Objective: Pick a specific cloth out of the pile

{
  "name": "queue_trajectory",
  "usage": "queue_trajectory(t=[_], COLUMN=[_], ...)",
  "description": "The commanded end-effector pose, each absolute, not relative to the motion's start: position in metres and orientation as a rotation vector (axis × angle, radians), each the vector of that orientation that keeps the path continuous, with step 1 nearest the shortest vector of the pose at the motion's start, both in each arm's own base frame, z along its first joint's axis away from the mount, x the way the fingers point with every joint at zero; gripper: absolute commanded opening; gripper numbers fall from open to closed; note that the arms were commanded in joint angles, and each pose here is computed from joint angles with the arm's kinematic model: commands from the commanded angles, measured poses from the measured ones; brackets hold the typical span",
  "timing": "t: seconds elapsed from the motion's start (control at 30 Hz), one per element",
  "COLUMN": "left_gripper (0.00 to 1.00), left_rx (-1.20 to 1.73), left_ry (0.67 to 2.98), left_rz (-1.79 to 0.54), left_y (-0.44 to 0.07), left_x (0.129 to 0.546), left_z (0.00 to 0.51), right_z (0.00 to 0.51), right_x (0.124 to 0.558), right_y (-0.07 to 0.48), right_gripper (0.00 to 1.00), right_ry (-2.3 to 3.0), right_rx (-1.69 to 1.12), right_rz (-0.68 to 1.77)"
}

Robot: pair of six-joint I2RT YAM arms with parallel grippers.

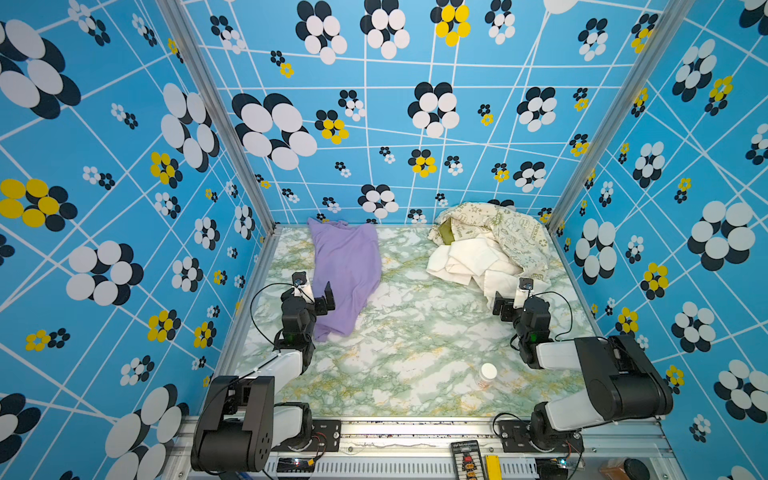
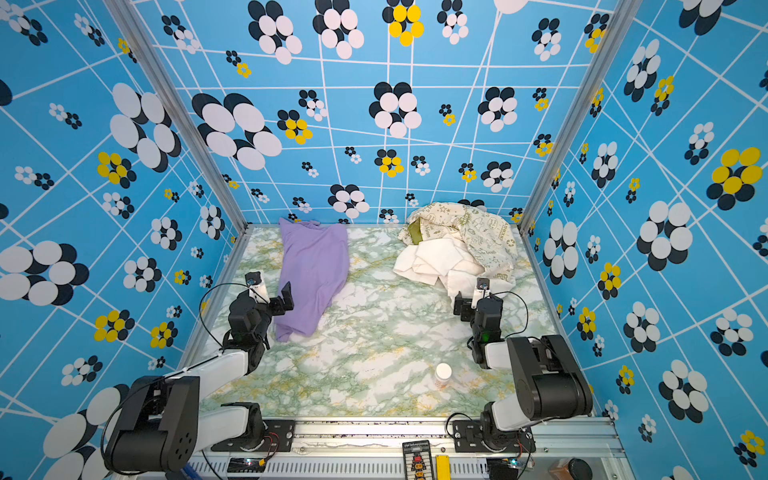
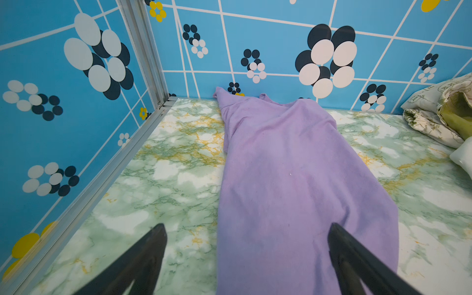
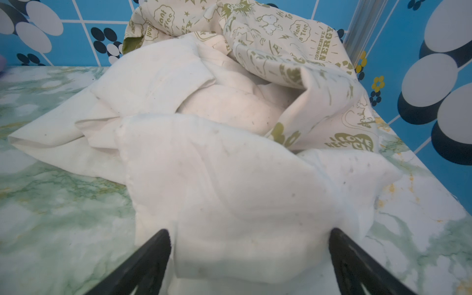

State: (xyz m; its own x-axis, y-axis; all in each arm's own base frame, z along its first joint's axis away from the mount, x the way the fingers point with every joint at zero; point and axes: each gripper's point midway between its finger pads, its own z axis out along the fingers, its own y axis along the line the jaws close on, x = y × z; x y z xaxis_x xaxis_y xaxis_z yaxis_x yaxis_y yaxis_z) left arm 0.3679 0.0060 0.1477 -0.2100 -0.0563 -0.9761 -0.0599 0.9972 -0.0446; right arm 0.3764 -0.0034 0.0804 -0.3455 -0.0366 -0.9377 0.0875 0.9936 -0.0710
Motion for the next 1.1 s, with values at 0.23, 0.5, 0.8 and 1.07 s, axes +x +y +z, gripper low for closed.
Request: queue_trajectory(t=[0.23,0.5,0.8,1.07], left_gripper=[0.99,0.99,0.99,0.99], left_rx=[-0.069,-0.074,-0.060,-0.060], left_ry=[1.792,1.842,1.884,1.886], left_rz=[0.011,0.013,0.023,0.024], left_y=[0.007,0.008,0.005,0.006], left_x=[0.375,0.385,0.396,0.396], left_z=[0.121,0.100,0.097,0.097], right_z=[0.096,0.096,0.095,0.095], right_x=[0.392,0.392,0.393,0.393], right_y=[-0.013,-0.016,-0.016,-0.017], right_gripper=[0.99,0.99,0.99,0.99], right_ry=[1.891,1.895,1.900,1.898], right_rx=[0.085,0.102,0.105,0.105], right_rz=[-0.171,-0.183,-0.178,-0.180])
